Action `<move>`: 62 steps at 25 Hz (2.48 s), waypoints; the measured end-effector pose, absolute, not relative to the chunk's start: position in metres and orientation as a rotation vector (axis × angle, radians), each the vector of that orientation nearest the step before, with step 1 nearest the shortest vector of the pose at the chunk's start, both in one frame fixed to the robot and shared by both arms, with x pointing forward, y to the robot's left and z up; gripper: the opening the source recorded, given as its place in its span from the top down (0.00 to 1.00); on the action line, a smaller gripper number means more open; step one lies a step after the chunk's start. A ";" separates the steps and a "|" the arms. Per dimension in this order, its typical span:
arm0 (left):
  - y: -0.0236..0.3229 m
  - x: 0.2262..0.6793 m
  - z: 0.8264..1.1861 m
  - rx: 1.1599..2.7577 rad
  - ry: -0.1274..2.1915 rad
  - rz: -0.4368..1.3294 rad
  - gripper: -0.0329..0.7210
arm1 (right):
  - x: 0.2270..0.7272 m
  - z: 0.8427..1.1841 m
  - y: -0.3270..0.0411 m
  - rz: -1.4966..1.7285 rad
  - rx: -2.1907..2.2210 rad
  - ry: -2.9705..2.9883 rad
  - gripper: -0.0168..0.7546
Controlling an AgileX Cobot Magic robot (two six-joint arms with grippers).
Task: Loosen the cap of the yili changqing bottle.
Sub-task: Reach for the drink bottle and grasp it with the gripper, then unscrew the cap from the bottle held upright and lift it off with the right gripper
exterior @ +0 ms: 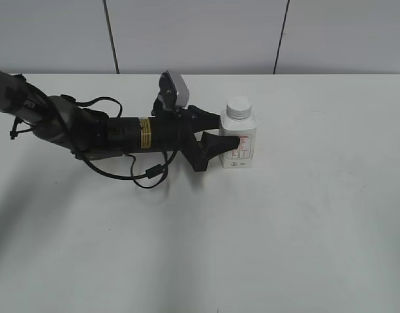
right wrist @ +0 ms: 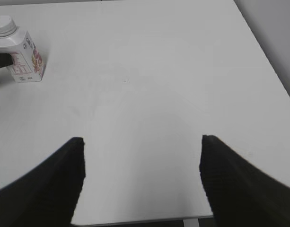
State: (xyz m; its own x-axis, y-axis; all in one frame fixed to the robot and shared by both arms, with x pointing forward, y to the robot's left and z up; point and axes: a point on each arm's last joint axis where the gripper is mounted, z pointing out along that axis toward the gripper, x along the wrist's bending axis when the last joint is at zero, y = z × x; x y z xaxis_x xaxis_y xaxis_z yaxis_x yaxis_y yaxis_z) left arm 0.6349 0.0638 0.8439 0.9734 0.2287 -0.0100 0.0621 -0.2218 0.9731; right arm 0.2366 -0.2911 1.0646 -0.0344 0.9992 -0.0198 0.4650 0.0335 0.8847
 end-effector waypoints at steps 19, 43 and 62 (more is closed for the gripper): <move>0.063 0.635 0.844 1.800 0.197 0.152 0.40 | 0.401 1.093 -0.302 0.612 1.886 1.914 0.40; 0.063 0.634 0.844 1.802 0.183 0.145 0.45 | 0.605 1.062 -0.310 0.376 2.139 2.176 0.48; 0.063 0.633 0.844 1.809 0.170 0.140 0.46 | 0.642 1.047 -0.199 0.481 1.858 2.490 0.48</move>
State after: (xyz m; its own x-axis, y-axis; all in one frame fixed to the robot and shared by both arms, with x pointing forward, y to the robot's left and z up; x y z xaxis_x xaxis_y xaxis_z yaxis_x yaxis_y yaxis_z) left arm 0.6327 0.0630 0.8437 0.9817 0.1905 0.0049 0.0413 -0.2378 0.9704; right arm 0.6416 -0.1985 1.0467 -0.3017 0.9358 0.1824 0.9364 0.2549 0.2411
